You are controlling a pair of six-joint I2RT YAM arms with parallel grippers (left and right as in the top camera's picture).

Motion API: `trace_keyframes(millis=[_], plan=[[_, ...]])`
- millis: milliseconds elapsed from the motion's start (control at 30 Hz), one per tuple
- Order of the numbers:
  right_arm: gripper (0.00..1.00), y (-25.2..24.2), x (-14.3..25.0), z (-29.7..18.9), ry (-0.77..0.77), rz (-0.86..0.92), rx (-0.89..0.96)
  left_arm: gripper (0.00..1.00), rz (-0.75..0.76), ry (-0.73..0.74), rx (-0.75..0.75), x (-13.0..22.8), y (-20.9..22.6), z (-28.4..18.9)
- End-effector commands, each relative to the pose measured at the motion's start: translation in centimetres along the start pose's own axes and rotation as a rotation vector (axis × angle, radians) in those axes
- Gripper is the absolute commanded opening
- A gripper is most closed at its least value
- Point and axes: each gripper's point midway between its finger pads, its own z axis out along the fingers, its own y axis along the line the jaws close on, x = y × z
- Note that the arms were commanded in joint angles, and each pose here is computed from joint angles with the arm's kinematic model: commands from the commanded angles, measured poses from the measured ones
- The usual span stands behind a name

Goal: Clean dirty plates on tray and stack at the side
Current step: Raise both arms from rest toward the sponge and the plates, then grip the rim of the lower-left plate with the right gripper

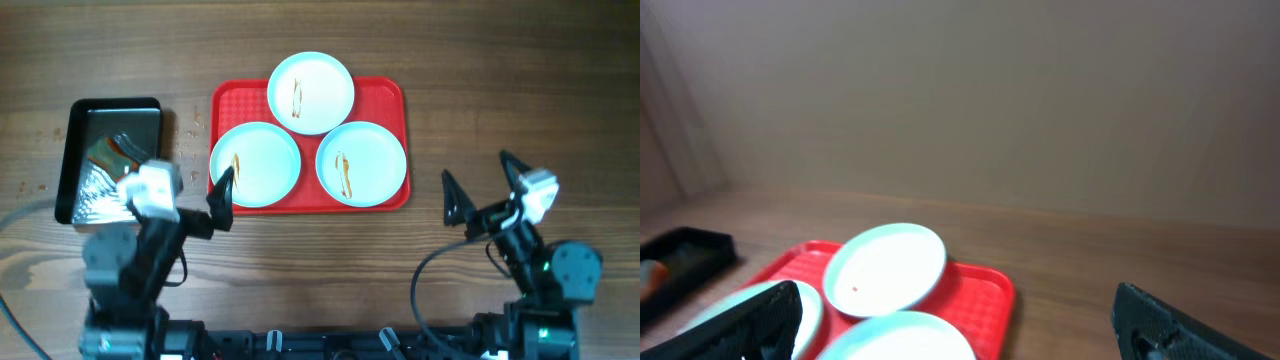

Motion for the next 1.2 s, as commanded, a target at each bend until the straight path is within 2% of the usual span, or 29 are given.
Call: trace_keyframes(millis=[0, 100, 233, 367, 433, 533, 600, 633, 700, 767, 867, 933, 1000, 1167], plan=[[1.00, 1.4, -2.7, 2.5, 0.068, 0.086, -0.134, 1.00, -0.045, 0.152, 0.032, -2.2, -0.6, 1.8], [1.00, 1.5, -3.5, 5.9, 0.215, 0.184, -0.231, 1.00, -0.110, 0.384, 0.019, -2.6, -0.1, 4.3], [0.99, 0.3, -2.5, 9.0, 0.433, 0.327, -0.227, 1.00, -0.245, 0.648, 0.056, -1.7, 0.4, 6.8], [1.00, 1.6, -1.8, 10.8, 0.590, 0.359, -0.290, 1.00, -0.313, 0.758, 0.100, 0.5, 0.2, 8.9], [1.00, 2.9, -3.0, 12.0, 0.548, 0.411, -0.376, 1.00, -0.330, 0.772, 0.124, 1.0, 0.0, 9.5], [1.00, 2.4, -3.5, 13.5, 0.528, 0.544, -0.340, 1.00, -0.334, 0.766, 0.142, 0.9, -0.2, 9.8], [0.97, 2.7, -3.0, 14.4, 0.532, 0.529, -0.316, 1.00, -0.325, 0.741, 0.138, 0.5, 0.0, 10.2], [0.96, 3.0, -2.0, 15.0, 0.557, 0.532, -0.270, 1.00, -0.349, 0.730, 0.101, 0.3, 0.6, 10.4], [0.95, 5.4, 0.8, 16.1, 0.630, 0.493, -0.201, 1.00, -0.549, 0.698, -0.218, 0.6, 5.7, 10.2], [0.91, 7.8, 3.5, 17.0, 0.704, 0.483, -0.165, 1.00, -0.639, 0.663, -0.366, 0.7, 9.1, 9.3], [0.80, 11.7, 8.5, 18.4, 0.874, 0.479, -0.190, 1.00, -0.692, 0.621, -0.435, 0.4, 12.4, 8.2], [0.77, 13.6, 11.0, 19.1, 0.972, 0.456, -0.190, 1.00, -0.707, 0.602, -0.457, 0.2, 13.5, 7.9], [0.74, 15.7, 14.1, 19.9, 1.081, 0.402, -0.168, 1.00, -0.719, 0.596, -0.472, 0.2, 14.1, 7.6], [0.67, 18.3, 19.4, 20.5, 1.244, 0.276, -0.088, 1.00, -0.719, 0.601, -0.473, 0.4, 14.2, 7.6]])
